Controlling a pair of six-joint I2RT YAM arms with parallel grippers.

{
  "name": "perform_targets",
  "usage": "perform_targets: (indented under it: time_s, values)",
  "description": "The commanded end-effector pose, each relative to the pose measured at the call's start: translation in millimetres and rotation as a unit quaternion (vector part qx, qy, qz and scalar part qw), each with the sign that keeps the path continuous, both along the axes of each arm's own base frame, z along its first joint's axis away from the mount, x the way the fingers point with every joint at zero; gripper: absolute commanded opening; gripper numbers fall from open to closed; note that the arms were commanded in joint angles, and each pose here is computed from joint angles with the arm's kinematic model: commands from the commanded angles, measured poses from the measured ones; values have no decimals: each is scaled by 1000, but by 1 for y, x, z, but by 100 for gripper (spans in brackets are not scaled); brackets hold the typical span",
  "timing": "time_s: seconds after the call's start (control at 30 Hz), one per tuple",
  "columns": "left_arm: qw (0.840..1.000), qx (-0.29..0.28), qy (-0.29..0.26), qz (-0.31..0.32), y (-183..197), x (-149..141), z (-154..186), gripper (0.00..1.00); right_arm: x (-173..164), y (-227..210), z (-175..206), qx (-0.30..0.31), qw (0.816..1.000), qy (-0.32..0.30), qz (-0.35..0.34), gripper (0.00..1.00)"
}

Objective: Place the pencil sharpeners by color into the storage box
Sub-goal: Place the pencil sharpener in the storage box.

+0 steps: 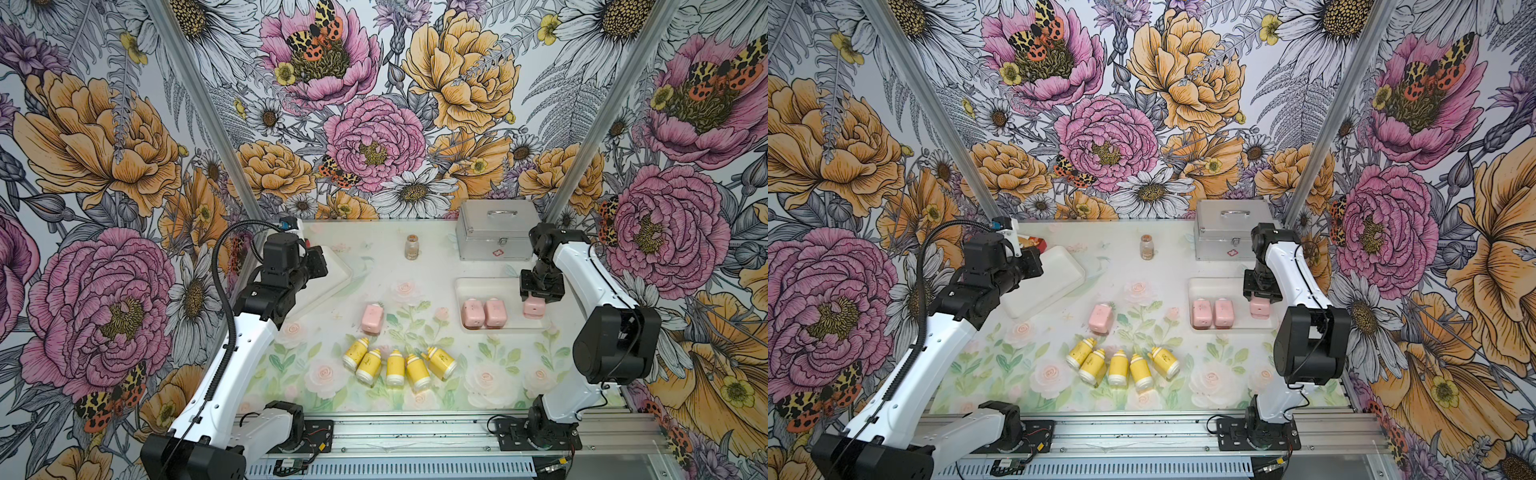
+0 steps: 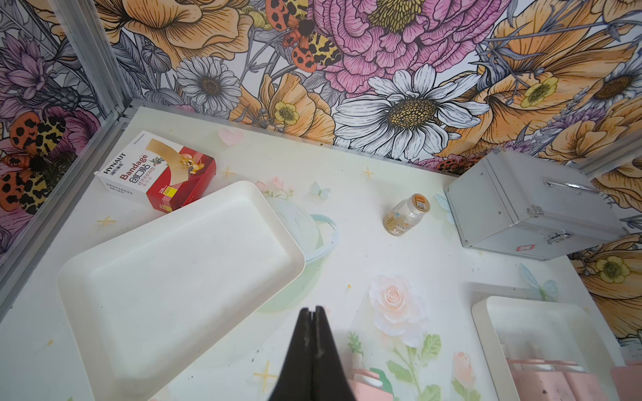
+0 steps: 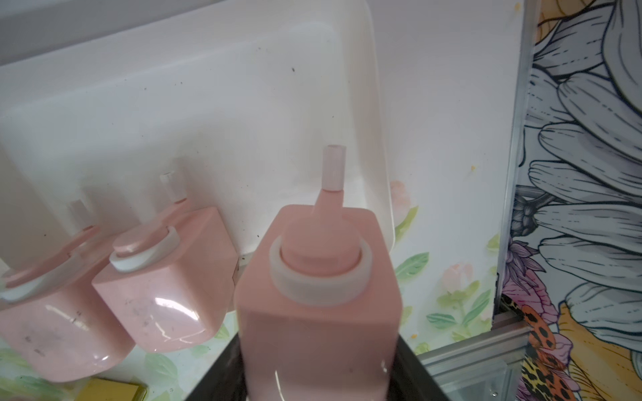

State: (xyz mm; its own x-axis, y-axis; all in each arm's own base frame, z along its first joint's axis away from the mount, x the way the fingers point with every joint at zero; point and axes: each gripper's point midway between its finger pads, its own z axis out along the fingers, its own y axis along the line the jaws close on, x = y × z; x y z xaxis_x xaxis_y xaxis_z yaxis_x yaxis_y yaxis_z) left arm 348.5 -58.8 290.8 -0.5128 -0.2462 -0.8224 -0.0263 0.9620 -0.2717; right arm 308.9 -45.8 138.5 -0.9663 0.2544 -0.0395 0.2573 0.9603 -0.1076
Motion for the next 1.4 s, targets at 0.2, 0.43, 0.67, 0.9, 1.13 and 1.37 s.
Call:
perform_targets:
  time_s: [0.2,0.43,0.67,0.9,1.13,1.37]
  values:
    - [1000,-8,-15,-8,-1,-1,13,0,18,-8,-19,15,1000,-3,-9,46]
    - [1000,-6,-15,-6,-1,-1,13,0,13,-16,-37,13,1000,20,-21,46]
    - [1000,-8,-14,-5,0,0,12,0,7,-20,-42,11,999,31,-28,47]
    - [1000,-8,-10,-6,-1,1,10,0,3,-21,-55,16,998,54,-33,48]
    - [1000,-6,-12,-3,1,0,10,0,0,-21,-64,19,997,70,-35,54]
    - [1000,-7,-13,-2,2,0,11,0,-4,-23,-62,12,996,75,-36,66]
